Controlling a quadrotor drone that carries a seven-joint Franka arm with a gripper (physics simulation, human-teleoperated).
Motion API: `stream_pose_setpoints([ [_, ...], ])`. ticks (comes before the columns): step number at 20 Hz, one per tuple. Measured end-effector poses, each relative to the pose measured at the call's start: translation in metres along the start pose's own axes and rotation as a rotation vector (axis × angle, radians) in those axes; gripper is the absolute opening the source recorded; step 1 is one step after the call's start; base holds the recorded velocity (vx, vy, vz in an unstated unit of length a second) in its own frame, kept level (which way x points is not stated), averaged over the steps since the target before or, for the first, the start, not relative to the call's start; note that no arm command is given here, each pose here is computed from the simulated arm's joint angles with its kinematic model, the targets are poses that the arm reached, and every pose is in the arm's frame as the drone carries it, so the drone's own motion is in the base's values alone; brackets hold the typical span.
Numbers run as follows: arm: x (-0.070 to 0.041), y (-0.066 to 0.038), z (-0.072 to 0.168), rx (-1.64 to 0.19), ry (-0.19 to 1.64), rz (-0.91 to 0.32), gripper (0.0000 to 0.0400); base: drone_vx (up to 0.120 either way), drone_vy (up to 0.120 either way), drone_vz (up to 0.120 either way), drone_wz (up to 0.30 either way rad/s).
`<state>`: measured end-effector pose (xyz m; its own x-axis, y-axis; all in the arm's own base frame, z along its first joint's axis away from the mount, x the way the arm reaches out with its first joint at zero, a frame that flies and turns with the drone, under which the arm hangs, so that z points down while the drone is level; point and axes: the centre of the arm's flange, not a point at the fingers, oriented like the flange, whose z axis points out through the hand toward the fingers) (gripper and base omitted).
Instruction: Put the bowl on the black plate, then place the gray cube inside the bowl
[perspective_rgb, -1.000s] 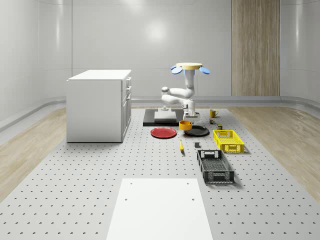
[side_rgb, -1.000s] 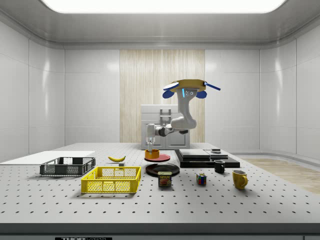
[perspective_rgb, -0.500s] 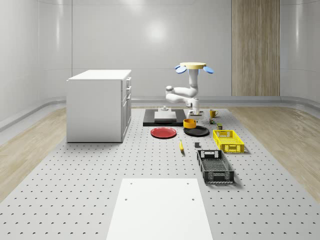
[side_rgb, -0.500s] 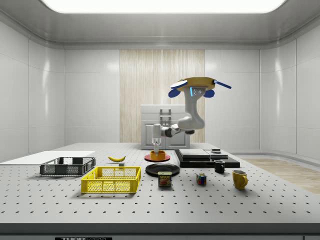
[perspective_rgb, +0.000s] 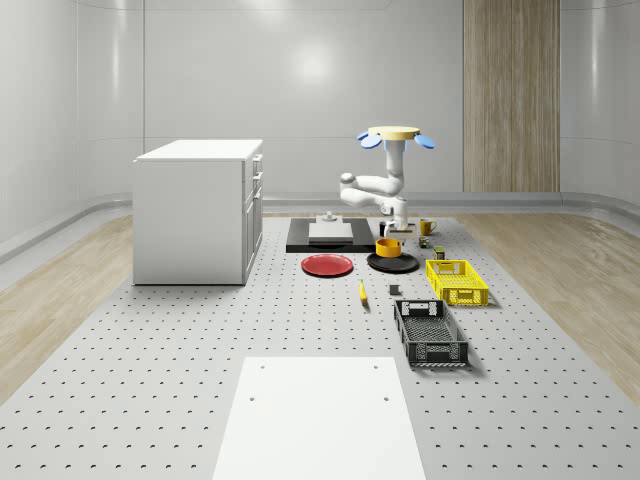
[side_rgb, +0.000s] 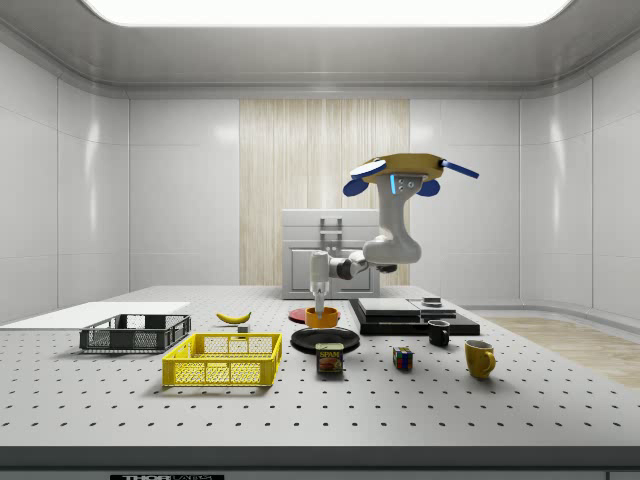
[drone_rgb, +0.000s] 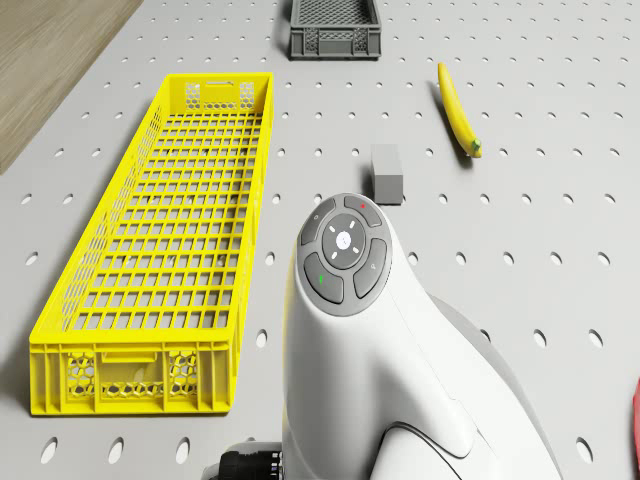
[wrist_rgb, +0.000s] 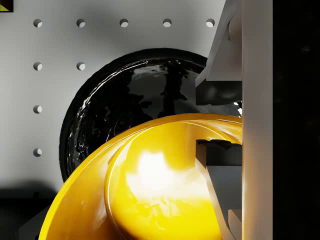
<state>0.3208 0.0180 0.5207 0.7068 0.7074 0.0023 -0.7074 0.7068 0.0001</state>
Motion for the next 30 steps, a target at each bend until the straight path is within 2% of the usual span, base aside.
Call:
stream_pose_setpoints([
  [4, 0.000, 0.000, 0.000, 0.000, 0.000, 0.000, 0.0100, 0.000, 0.040, -0.020, 0.000],
  [8, 0.000, 0.000, 0.000, 0.000, 0.000, 0.000, 0.0100, 0.000, 0.000, -0.110, 0.000],
  [14, 0.000, 0.000, 0.012, 0.000, 0.000, 0.000, 0.0100, 0.000, 0.000, 0.000, 0.000],
  [18, -0.006, -0.006, 0.019, 0.000, 0.000, 0.000, 0.0100, 0.000, 0.000, 0.000, 0.000],
  [21, -0.008, -0.008, 0.020, 0.000, 0.000, 0.000, 0.0246, 0.000, 0.000, 0.000, 0.000],
  [23, -0.009, -0.009, 0.019, 0.000, 0.000, 0.000, 0.0306, 0.000, 0.000, 0.100, 0.000],
  [26, -0.010, -0.010, 0.019, 0.000, 0.000, 0.000, 0.0356, 0.093, -0.093, 0.053, 0.000],
  [30, -0.011, -0.011, 0.018, 0.000, 0.000, 0.000, 0.0384, 0.120, -0.120, 0.000, 0.000],
])
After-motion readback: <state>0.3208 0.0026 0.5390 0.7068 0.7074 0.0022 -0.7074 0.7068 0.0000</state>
